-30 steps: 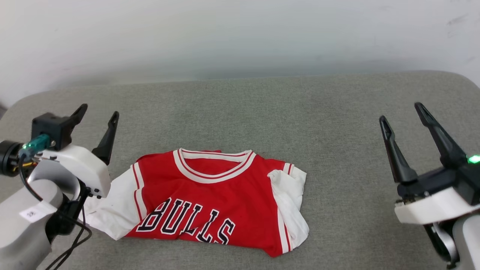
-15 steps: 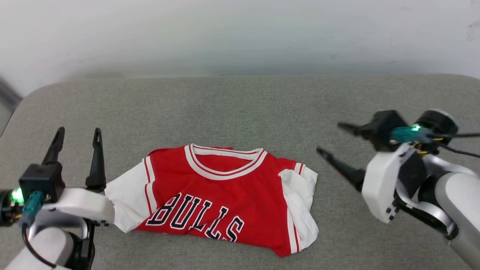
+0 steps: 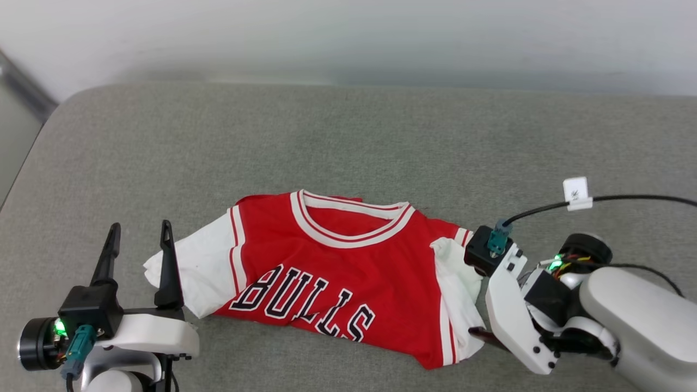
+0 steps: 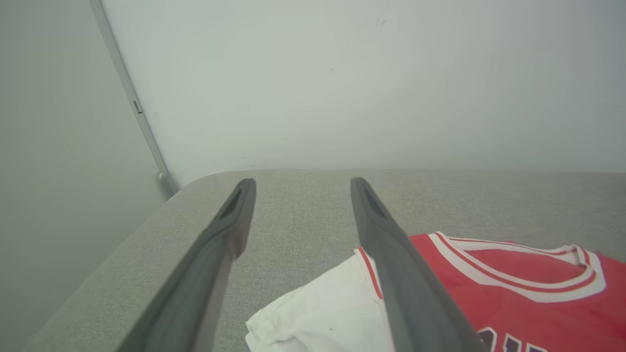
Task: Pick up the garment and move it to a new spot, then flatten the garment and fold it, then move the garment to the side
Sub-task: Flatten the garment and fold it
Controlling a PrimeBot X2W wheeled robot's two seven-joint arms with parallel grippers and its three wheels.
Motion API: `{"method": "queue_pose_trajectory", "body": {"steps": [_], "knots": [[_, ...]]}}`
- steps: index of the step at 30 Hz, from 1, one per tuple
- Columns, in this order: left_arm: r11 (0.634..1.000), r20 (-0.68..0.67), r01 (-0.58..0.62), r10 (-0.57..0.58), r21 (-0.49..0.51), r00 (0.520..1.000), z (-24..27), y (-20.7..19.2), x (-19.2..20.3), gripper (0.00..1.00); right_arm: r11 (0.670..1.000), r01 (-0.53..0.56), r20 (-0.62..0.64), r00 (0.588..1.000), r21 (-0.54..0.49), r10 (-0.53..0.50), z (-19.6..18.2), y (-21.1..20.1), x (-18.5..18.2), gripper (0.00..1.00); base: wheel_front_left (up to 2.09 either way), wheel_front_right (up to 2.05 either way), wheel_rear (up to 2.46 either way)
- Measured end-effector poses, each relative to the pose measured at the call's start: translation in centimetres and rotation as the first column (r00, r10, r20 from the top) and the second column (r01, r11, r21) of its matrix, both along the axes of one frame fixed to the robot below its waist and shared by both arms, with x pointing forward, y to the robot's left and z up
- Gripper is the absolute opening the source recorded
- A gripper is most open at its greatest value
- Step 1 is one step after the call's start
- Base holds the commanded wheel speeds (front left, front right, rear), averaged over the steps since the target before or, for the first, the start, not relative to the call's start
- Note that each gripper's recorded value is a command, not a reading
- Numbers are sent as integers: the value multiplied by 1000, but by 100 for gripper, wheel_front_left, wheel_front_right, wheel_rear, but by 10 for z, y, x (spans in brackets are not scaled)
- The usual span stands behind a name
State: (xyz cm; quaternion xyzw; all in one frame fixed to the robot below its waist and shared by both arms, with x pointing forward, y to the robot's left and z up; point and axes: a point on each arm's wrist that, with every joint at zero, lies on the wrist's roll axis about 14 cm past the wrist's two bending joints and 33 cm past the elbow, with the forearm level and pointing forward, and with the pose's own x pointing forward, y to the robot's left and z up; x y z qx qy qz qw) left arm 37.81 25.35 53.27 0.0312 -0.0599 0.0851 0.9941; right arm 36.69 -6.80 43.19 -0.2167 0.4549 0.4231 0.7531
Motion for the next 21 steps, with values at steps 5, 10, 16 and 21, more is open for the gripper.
{"method": "queue_pose_trajectory", "body": {"steps": [5, 10, 16, 21], "knots": [[1000, -24, -13, 13, -4, 1000, -12, 4, 1, 100, 1000, -6, -90, 996, 15, 7, -36, 13, -10, 100, 0, 0, 0], [1000, -36, -25, 25, -2, 999, -18, 8, 2, 100, 999, -32, -149, 988, -2, 31, -59, 14, -25, 100, 0, 0, 0], [1000, -26, -21, 21, -9, 999, -18, 5, 5, 100, 995, -3, -59, 998, 104, 9, -43, 24, -11, 0, 0, 0, 0], [1000, -12, -10, 9, -19, 1000, -15, 1, 1, 100, 972, 19, 138, 989, 233, -53, 9, 26, 30, 0, 0, 0, 0]]}}
